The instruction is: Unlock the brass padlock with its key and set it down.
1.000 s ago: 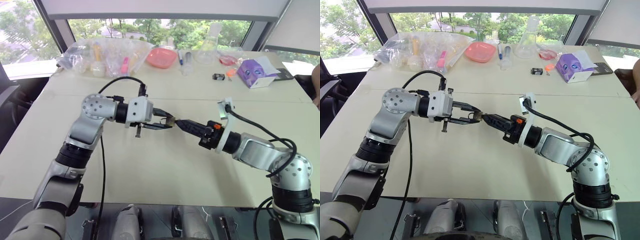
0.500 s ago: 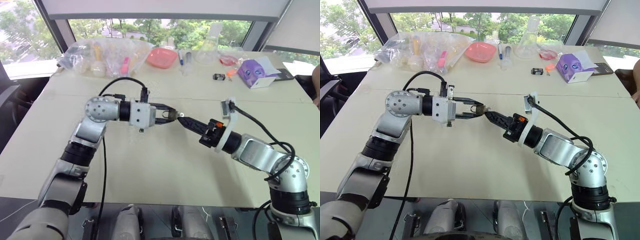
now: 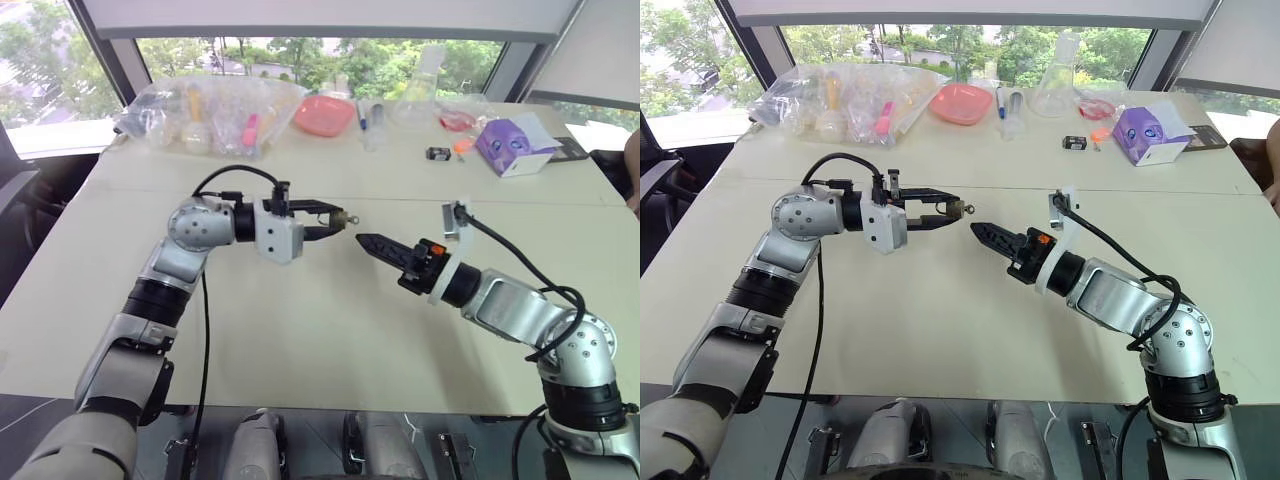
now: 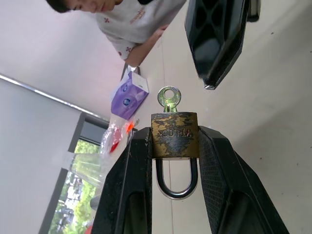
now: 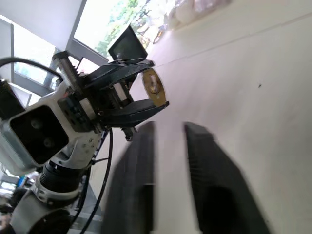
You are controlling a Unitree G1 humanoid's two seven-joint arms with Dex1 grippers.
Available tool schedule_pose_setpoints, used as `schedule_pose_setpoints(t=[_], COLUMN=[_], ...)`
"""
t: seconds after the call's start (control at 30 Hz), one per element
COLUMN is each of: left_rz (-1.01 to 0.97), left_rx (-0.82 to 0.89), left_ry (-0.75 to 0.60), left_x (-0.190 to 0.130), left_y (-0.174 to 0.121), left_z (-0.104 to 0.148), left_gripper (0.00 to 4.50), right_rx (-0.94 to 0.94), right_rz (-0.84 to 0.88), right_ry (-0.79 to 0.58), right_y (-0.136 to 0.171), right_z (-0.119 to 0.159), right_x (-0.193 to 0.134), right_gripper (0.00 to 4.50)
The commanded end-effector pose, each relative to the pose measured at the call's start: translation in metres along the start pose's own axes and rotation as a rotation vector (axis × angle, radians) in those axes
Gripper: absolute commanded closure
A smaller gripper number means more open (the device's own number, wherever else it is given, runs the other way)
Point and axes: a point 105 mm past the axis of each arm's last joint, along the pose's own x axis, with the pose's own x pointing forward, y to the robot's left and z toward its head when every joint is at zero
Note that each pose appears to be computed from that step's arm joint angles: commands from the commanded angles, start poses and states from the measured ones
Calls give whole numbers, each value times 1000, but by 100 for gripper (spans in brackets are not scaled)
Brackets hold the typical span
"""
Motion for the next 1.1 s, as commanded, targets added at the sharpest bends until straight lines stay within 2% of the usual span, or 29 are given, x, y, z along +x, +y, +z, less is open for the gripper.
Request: schedule_pose_setpoints(t=[0.03,0.07,0.1,0.7,0.8,0.97,1.1], left_rz=[24,22,17,-21,-21,-21,-23], left_rx=[21,21,24,19,18,22,25], left_ry=[-27,-28,-27,-69,-70,-71,-72], left_x=[-2,-2,-2,2,2,2,2], left_y=[8,8,6,-6,-6,-6,-7], left_z=[8,8,8,19,19,20,20], left_gripper=[378,378,378,378,378,378,378], right_rx=[-72,-76,-77,-69,-68,-58,-48], right_rz=[45,47,48,62,69,72,76], right_ry=[-23,-23,-23,-7,-3,1,-4], right_y=[10,10,10,10,11,12,13], right_z=[8,8,8,6,5,3,3], right_x=[-3,-3,-3,3,4,4,4], right_gripper=[162,108,92,92,175,438,445])
